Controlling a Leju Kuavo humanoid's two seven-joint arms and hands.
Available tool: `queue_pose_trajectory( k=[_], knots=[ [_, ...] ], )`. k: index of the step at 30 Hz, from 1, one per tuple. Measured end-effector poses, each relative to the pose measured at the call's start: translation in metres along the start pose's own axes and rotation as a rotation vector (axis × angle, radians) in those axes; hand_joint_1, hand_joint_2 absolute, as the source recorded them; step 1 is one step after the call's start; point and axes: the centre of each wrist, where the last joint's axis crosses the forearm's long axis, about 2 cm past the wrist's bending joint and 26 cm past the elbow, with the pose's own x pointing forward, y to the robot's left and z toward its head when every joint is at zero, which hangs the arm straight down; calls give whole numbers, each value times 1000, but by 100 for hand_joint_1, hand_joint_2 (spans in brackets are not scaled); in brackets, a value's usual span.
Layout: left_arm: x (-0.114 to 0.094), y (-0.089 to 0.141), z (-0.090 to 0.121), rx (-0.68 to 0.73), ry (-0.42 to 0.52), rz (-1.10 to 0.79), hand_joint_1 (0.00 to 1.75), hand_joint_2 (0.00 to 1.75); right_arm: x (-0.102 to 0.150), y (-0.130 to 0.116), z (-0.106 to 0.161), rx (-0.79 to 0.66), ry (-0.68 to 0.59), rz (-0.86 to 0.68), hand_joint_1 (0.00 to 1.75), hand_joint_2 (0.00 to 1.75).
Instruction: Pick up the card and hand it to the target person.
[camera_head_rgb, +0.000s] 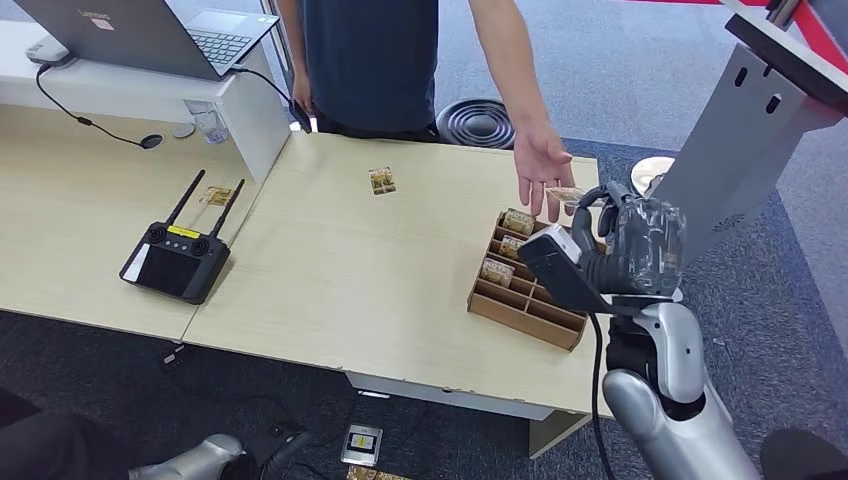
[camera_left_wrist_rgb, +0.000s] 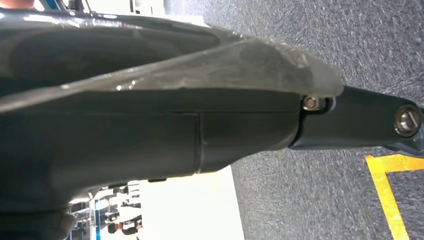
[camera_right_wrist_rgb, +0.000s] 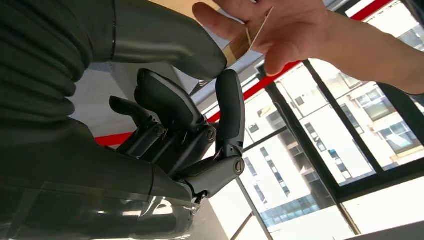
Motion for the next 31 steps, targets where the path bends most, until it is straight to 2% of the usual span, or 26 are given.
queue_pose_trajectory(
  k=[7,8,11,12,13,31],
  knots=[
    [-9,0,-2,-2,0,17,0,0,12,-18,-5,-69,-54,-60,175,175],
    [-10,0,-2,-2,1,18,0,0,13,-20,-5,-76,-58,-65,168,175],
    [-12,0,-2,-3,4,20,0,0,16,-25,-6,-90,-67,-77,42,175],
    [-13,-1,-3,-3,5,21,0,0,17,-26,-6,-93,-69,-81,5,175],
    [-13,-1,-3,-4,6,22,0,0,17,-27,-7,-95,-70,-86,0,175],
    [-16,-1,-3,-10,13,41,0,0,22,-27,-2,-60,-66,-144,0,175]
  ],
)
